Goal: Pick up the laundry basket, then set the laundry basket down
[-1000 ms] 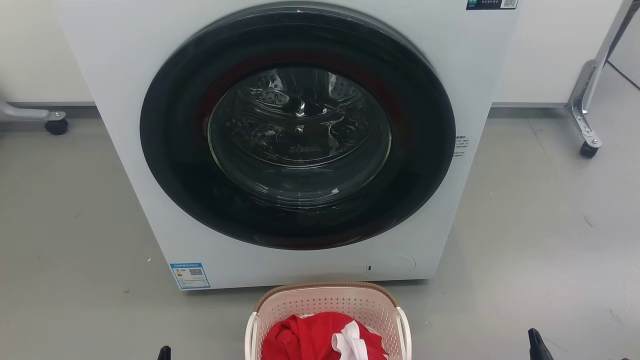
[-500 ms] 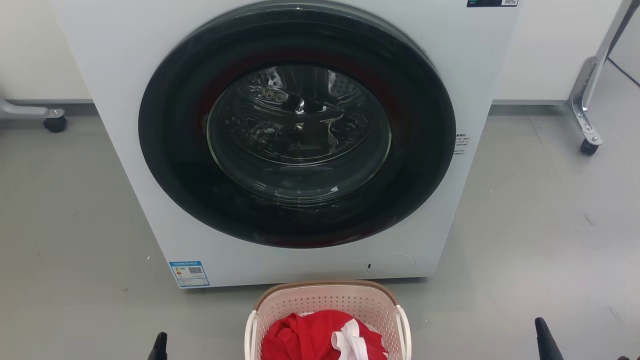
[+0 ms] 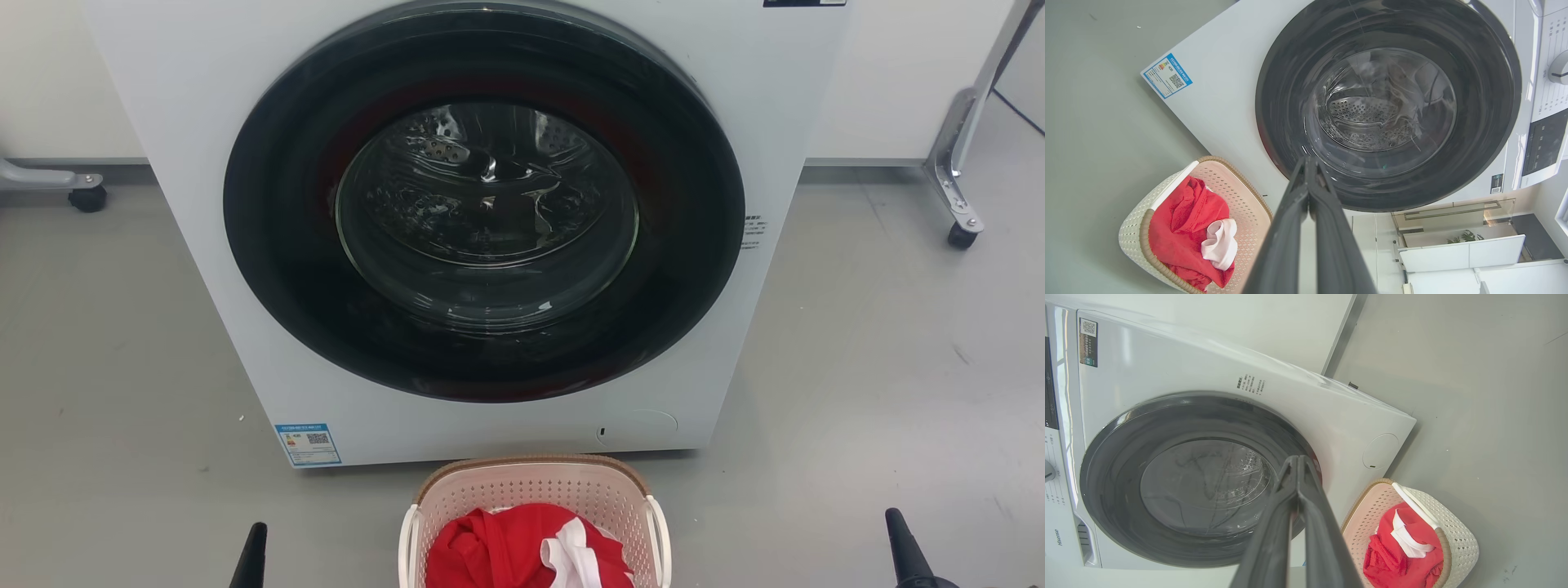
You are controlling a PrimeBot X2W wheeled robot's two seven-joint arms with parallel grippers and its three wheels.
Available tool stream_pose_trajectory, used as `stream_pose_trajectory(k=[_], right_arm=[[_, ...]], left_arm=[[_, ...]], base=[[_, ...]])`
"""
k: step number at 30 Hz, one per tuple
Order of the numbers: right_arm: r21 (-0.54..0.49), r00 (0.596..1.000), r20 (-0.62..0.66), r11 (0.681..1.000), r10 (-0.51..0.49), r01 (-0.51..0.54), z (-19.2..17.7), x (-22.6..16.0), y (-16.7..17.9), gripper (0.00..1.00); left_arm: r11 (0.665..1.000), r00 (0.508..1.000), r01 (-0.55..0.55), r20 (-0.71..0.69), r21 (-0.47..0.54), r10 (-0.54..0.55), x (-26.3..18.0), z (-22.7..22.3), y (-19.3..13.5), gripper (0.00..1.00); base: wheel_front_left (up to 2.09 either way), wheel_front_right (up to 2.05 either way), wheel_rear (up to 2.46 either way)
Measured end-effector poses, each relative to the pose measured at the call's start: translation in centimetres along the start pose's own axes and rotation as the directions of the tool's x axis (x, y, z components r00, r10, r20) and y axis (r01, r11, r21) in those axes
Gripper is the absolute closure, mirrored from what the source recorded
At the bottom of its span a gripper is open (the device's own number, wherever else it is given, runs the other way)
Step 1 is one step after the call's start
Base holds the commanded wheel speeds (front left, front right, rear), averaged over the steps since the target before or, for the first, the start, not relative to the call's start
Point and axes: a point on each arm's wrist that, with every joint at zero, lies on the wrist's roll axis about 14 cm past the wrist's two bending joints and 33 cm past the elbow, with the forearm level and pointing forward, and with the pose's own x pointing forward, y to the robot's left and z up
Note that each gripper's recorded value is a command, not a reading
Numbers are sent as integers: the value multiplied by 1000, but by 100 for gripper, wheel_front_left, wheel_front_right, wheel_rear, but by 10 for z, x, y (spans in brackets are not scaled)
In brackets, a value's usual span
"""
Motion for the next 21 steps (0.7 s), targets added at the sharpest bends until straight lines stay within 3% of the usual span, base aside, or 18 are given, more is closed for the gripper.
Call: stream_pose_trajectory(k=[11,21], right_arm=[[164,999,17,986,35,-37,9,4,6,100],[308,996,44,948,74,-84,17,8,13,100]], left_arm=[[986,999,36,12,-161,-34,7,7,-7,100],[950,996,87,35,-298,-81,13,14,-16,100]], base=[[0,0,0],[0,0,0]])
